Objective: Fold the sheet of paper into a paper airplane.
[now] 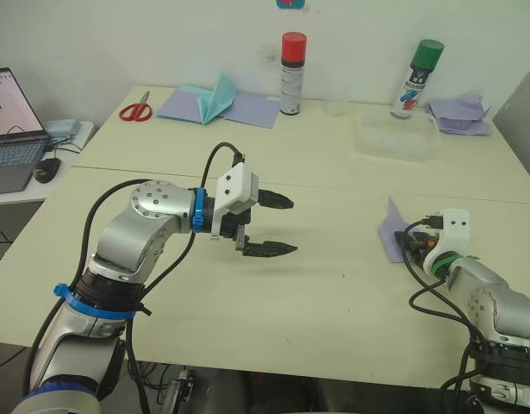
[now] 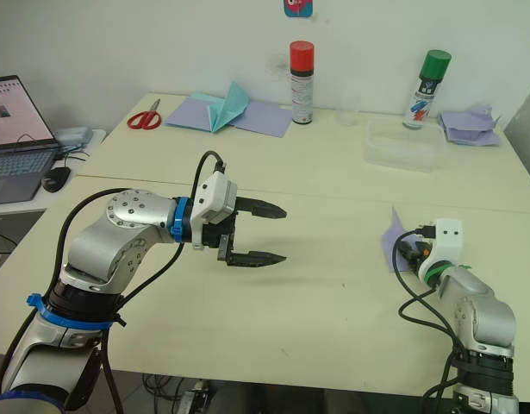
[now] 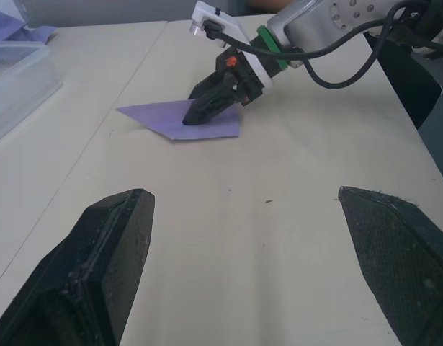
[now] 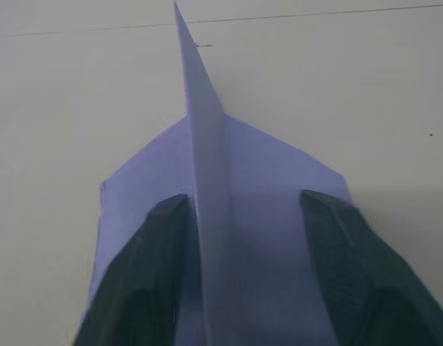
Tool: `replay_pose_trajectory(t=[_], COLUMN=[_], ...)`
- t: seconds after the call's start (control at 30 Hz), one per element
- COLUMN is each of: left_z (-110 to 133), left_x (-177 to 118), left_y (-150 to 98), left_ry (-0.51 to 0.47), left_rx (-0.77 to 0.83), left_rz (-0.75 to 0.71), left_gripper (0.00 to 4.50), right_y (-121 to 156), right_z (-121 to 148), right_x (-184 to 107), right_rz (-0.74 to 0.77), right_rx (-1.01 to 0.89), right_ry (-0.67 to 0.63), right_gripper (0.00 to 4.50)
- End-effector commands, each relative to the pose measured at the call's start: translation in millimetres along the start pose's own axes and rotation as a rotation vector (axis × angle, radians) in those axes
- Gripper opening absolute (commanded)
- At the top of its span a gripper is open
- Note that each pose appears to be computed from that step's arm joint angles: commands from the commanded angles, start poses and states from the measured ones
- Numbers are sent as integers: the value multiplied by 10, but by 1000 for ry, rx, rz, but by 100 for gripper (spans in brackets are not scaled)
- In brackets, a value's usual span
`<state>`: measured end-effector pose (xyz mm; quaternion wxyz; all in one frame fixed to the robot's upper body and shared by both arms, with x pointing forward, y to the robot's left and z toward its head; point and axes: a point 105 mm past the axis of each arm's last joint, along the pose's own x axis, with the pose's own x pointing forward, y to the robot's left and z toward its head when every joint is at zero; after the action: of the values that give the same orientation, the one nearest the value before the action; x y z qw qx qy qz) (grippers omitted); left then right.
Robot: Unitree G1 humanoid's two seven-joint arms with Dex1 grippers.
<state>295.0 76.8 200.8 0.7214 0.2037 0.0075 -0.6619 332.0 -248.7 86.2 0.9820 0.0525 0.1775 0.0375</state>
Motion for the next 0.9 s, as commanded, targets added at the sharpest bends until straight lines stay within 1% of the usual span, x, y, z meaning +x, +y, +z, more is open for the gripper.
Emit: replay_pose_trajectory(t=[0.03, 0.07, 0.1, 0.53, 0.9], left_z=[145, 150, 154, 131, 110], left_x=[9, 19, 25, 4, -11], left_y=[3, 1, -1, -16, -19], left_ry=[-27, -31, -33, -26, -23], left_rx=[57, 56, 56, 49, 41], left_rz=[0, -1, -1, 0, 2], left_gripper=[450, 450, 450, 450, 450], right_y=[-34, -35, -34, -19, -8], right_z=[-3, -2, 0, 61, 232], right_x=[-27, -27, -27, -43, -62], right_rz=[-10, -10, -9, 16, 47], right_rx=[3, 3, 2, -50, -64], right_ry=[-5, -6, -7, -20, -73], right_gripper=[394, 433, 449, 449, 449])
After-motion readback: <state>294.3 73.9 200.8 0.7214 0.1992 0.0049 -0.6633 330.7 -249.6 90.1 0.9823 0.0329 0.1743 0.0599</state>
